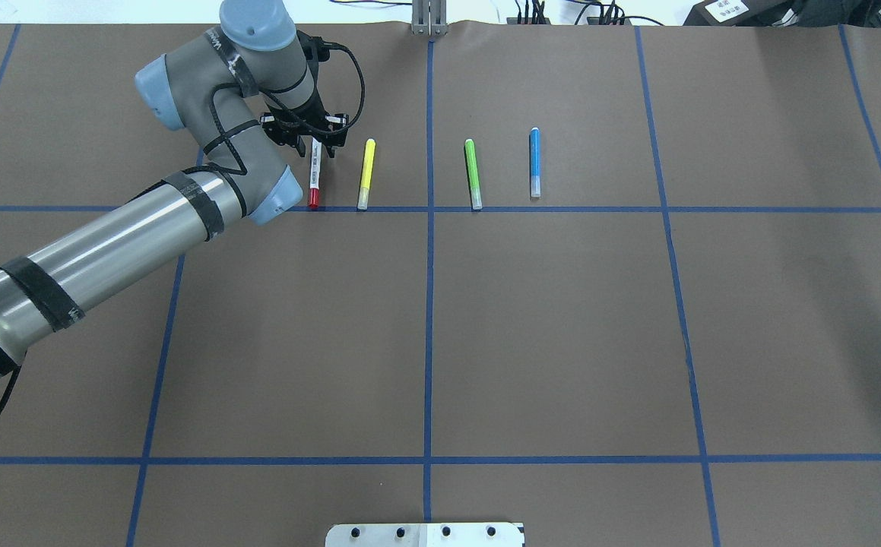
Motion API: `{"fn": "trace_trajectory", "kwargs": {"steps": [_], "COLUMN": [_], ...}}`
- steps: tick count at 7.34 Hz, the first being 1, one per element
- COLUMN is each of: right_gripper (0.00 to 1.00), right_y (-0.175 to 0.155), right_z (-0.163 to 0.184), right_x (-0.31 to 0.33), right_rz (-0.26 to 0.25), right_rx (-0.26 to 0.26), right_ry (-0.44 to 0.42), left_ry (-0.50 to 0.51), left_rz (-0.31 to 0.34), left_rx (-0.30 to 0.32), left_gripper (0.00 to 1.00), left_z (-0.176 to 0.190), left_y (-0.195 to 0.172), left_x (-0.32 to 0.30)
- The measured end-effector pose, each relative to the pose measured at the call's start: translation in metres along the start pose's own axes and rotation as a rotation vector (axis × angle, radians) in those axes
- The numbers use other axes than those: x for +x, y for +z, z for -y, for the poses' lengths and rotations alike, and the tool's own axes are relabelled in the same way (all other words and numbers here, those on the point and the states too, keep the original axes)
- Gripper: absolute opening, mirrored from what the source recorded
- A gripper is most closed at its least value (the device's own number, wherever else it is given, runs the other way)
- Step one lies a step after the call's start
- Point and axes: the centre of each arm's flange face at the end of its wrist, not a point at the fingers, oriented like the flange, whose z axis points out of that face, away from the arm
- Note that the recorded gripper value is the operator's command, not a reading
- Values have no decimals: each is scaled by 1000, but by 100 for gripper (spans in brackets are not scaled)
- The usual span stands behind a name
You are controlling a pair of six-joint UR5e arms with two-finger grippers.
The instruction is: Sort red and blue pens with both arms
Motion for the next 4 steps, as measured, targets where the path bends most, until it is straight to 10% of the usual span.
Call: {"fn": "trace_trajectory", "kwargs": {"steps": [2, 4], "right_gripper": [100, 100], "right_y": [1, 3], "right_z": [0, 0], "right_x": [0, 1], "right_rz": [0, 0], "right_rx": [-2, -5], "right_ry": [1, 2], "left_ry": [1, 0], "left_rz": [1, 2], "left_rx": [0, -1], "left_gripper": [10, 0], "left_z": [-1, -1], "left_y": [1, 2], "left_x": [0, -1]}}
